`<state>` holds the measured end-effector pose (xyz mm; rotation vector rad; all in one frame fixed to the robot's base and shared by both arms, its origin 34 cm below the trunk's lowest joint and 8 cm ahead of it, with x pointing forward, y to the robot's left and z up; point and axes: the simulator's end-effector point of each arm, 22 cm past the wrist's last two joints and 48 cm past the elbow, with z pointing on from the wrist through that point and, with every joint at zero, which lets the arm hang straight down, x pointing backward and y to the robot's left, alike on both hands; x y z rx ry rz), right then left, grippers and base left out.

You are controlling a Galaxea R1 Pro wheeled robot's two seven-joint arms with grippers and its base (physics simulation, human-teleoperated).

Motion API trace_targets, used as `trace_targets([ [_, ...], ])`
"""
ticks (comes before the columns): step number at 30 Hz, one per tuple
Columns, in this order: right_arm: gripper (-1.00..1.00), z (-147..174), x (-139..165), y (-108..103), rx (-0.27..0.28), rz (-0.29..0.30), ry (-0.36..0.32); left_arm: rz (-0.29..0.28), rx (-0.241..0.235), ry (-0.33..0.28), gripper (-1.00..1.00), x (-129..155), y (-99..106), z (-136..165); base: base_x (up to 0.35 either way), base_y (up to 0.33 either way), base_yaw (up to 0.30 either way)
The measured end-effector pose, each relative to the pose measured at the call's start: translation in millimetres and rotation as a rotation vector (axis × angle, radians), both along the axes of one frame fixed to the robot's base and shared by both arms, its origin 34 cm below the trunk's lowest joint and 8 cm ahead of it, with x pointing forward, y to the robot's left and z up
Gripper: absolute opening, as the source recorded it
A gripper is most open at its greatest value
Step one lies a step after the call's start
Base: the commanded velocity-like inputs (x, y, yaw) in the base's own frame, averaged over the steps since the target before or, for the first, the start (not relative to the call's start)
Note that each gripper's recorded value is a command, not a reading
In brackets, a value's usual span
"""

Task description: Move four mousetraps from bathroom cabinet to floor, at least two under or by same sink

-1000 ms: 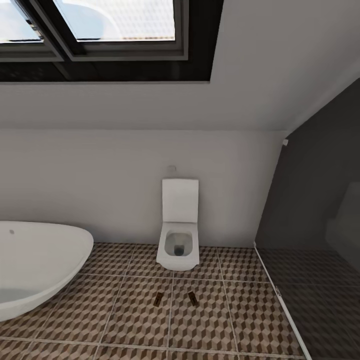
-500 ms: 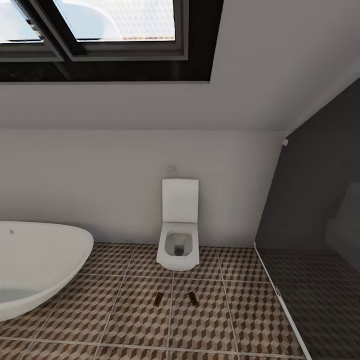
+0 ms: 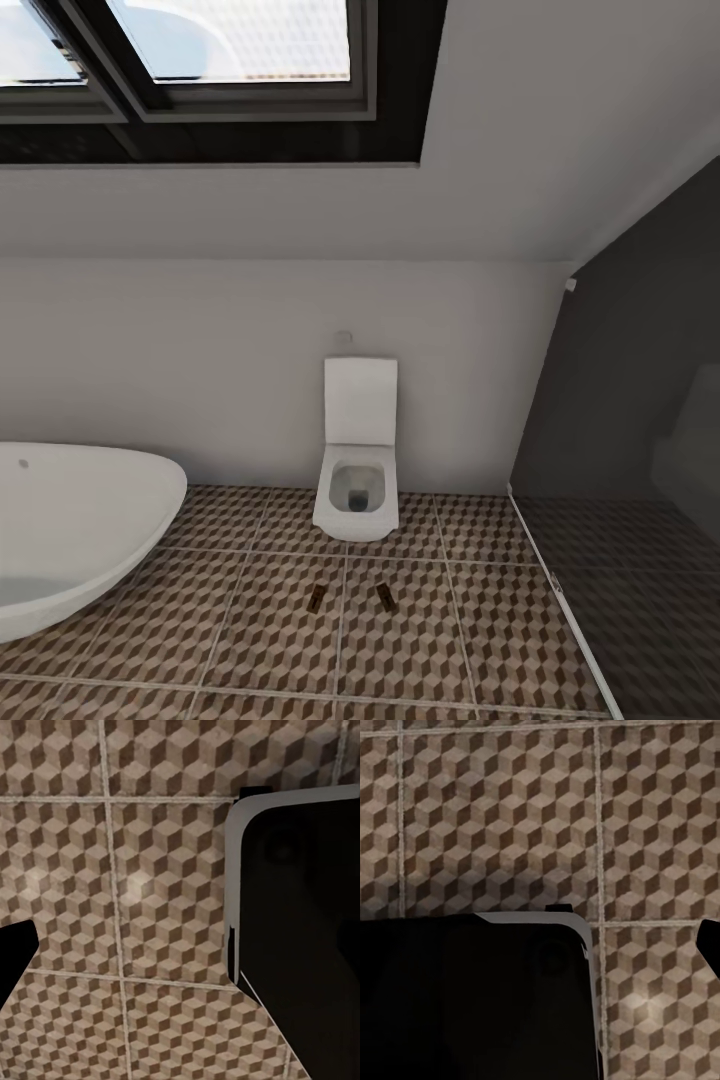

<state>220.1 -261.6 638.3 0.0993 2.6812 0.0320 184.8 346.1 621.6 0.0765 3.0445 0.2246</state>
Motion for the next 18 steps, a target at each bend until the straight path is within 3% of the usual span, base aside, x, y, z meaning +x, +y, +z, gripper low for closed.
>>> trace_targets([
  [18, 1.0, 0.6, 3.3, 6.7, 0.01, 0.0, -0.007, 0.0, 0.0, 0.001, 1.0, -0.3, -0.4, -0.1, 0.0, 0.0, 0.0],
])
